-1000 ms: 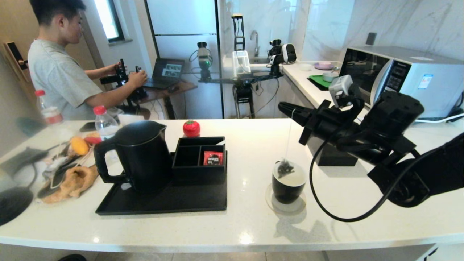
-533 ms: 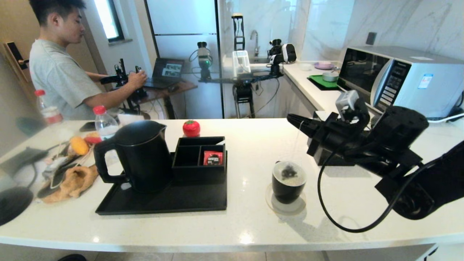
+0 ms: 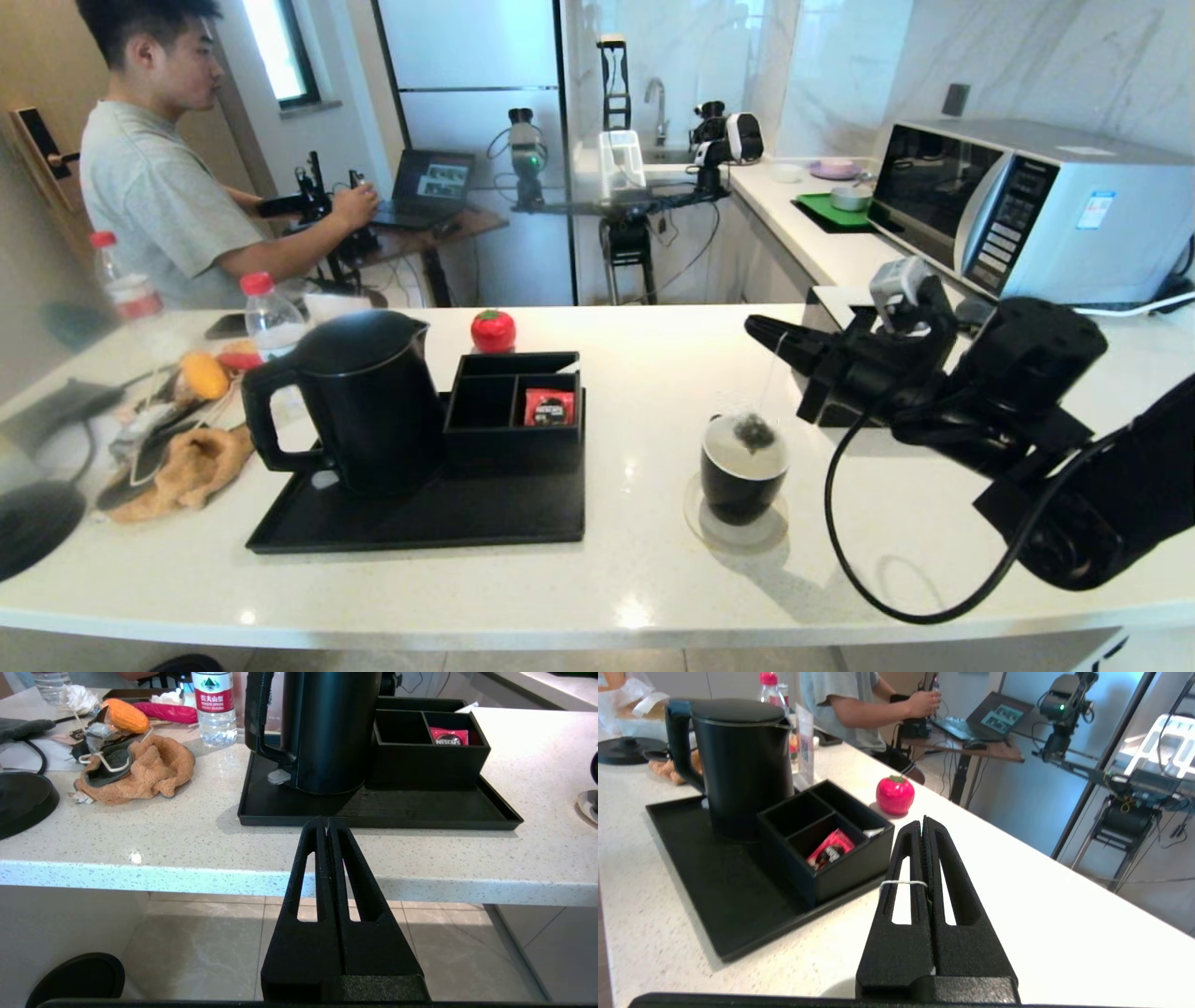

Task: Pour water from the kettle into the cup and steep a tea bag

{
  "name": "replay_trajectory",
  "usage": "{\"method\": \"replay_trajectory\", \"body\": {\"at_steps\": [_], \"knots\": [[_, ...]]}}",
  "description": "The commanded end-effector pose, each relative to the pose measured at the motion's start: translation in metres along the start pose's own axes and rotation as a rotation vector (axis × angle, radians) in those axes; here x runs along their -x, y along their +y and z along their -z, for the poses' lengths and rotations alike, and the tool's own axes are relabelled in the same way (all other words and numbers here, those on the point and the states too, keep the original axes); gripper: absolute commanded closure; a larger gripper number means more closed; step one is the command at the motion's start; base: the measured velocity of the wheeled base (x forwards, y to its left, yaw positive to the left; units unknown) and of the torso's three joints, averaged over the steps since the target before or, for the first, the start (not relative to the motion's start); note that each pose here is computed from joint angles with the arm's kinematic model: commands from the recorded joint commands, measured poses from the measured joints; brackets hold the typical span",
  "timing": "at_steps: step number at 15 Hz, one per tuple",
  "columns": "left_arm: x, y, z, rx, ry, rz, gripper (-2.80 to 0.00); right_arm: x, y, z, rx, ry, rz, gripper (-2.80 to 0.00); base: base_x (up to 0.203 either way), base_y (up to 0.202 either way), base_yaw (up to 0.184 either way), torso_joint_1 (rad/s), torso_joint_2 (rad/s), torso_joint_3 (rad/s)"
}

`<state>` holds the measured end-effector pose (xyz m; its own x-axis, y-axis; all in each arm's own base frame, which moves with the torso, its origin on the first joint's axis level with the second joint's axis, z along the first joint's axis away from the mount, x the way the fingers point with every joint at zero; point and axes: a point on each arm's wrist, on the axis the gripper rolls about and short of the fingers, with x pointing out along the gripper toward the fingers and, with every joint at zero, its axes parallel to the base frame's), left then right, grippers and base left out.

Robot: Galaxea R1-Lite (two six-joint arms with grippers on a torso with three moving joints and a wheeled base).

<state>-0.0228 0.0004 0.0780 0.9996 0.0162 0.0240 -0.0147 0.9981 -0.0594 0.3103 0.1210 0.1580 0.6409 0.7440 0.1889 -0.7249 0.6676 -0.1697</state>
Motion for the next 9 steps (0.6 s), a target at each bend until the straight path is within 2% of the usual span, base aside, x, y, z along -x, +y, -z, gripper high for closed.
{"method": "replay_trajectory", "body": {"at_steps": [1, 9], "knots": [[0.000, 0.000, 0.000, 0.001, -0.001, -0.001, 0.00, 0.003, 0.002, 0.007, -0.009, 0.016, -0.004, 0.00, 0.000, 0.000, 0.000, 0.000, 0.00, 0.000], [0.000, 0.000, 0.000, 0.001, -0.001, -0.001, 0.00, 0.010, 0.008, 0.035, -0.061, 0.073, -0.003, 0.00, 0.000, 0.000, 0.000, 0.000, 0.00, 0.000]]}}
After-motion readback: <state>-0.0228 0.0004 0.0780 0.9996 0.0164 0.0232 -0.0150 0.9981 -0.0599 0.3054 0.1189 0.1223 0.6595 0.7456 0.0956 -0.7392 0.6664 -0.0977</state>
